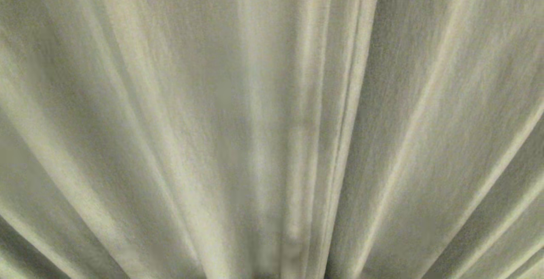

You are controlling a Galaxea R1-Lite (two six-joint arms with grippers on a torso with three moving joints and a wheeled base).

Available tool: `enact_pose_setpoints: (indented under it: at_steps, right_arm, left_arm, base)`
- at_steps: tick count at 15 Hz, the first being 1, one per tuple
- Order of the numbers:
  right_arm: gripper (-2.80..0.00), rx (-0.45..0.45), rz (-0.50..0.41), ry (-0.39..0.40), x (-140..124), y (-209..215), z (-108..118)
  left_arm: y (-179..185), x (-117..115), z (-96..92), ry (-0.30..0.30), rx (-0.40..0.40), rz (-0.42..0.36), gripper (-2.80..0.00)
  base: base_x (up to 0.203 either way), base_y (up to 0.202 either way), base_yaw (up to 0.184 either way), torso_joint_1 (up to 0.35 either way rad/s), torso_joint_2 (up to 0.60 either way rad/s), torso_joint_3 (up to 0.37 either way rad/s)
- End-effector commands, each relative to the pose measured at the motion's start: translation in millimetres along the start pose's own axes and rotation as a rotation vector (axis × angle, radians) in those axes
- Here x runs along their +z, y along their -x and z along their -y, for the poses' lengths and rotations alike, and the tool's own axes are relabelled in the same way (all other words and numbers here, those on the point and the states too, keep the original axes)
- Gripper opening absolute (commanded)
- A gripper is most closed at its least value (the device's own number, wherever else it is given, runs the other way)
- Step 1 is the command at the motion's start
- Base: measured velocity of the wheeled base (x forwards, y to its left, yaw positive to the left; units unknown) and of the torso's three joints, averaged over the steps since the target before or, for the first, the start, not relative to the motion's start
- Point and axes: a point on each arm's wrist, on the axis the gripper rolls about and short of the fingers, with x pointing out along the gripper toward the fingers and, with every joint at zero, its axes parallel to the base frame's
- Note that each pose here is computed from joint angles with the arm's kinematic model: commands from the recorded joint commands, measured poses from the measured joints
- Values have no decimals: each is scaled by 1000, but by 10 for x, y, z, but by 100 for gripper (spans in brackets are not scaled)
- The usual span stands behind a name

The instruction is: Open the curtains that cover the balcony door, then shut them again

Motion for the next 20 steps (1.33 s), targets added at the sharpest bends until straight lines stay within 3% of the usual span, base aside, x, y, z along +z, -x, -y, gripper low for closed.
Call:
enact_pose_setpoints:
  at_steps: [1,5,20]
  right_arm:
    - [-280,-1,-1,-1,1,-1,0]
    - [-280,-1,-1,-1,1,-1,0]
    - [-280,1,2,2,2,0,0]
  left_arm:
    - [1,-1,0,-1,0,1,-280]
    - [1,-1,0,5,0,1,-280]
    - [1,-1,0,5,0,1,-280]
  base:
    - [0,-190,6,6,4,4]
    - [0,-137,1,2,5,0]
    - [0,0,0,0,0,0]
